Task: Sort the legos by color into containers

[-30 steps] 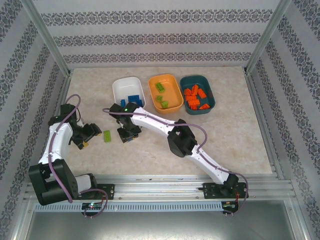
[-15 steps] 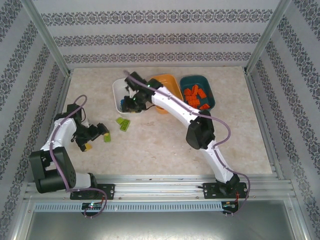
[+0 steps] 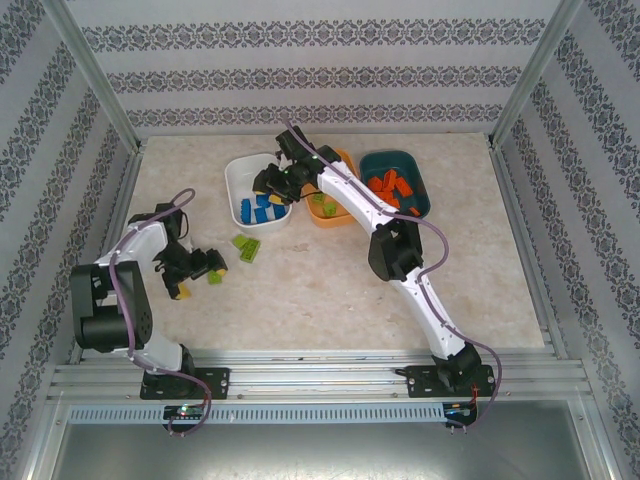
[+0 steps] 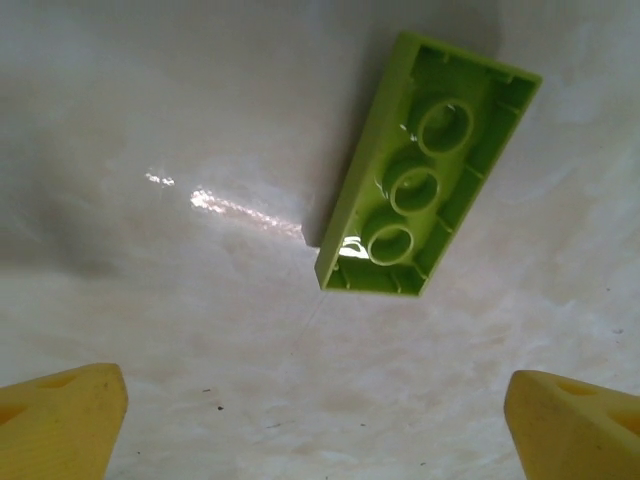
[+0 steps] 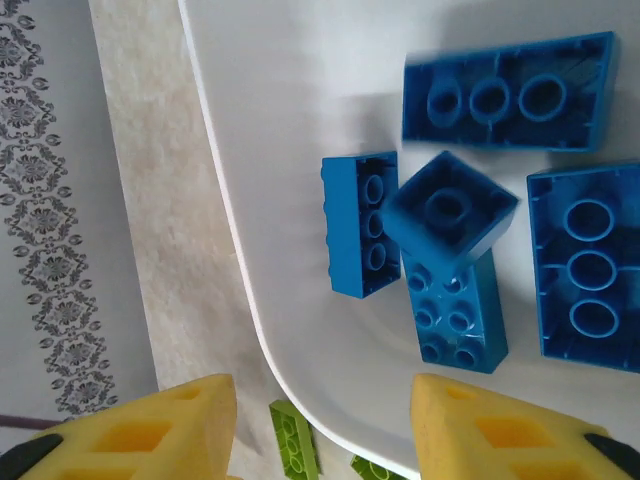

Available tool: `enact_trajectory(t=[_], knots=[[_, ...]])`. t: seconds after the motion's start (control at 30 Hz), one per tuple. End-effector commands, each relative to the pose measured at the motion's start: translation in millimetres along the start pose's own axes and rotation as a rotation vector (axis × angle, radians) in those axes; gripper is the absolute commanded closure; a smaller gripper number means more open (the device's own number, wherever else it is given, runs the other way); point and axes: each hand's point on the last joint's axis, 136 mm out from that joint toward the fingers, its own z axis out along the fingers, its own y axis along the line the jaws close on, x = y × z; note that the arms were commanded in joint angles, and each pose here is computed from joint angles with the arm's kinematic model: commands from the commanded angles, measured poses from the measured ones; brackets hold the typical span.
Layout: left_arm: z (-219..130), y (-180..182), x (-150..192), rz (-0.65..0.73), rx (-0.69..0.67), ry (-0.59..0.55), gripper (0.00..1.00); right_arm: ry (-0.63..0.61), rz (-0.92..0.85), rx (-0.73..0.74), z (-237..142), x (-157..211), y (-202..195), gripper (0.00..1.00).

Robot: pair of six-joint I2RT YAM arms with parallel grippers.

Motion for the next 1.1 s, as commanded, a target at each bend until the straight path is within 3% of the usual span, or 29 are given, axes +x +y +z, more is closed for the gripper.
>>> enact_trajectory(t=[0.0, 0.3, 0.53, 0.83, 0.93, 1.07], knots=[[-1, -3, -10, 0.052, -0.046, -0.015, 0.07, -0.015, -0.038, -0.055, -25, 1, 27, 0.5], [18, -10, -17, 0.091, -0.101, 0.01, 0.17, -0.035, -0.126, -0.026, -81, 35, 39, 0.48], [37, -13, -23, 0.102, -0.13, 0.038, 0.29, -0.038, -0.1, 0.002, -110, 88, 4, 0.48], [45, -16, -32, 0.128, -0.157, 0.047, 0.38, -0.024, -0.075, 0.064, -119, 133, -38, 0.47], [46, -21, -38, 0.138, -0.17, 0.048, 0.44, -0.025, -0.073, 0.059, -117, 135, -38, 0.47], [50, -20, -47, 0.153, -0.21, 0.062, 0.46, -0.016, -0.089, 0.037, -115, 134, -25, 0.47]])
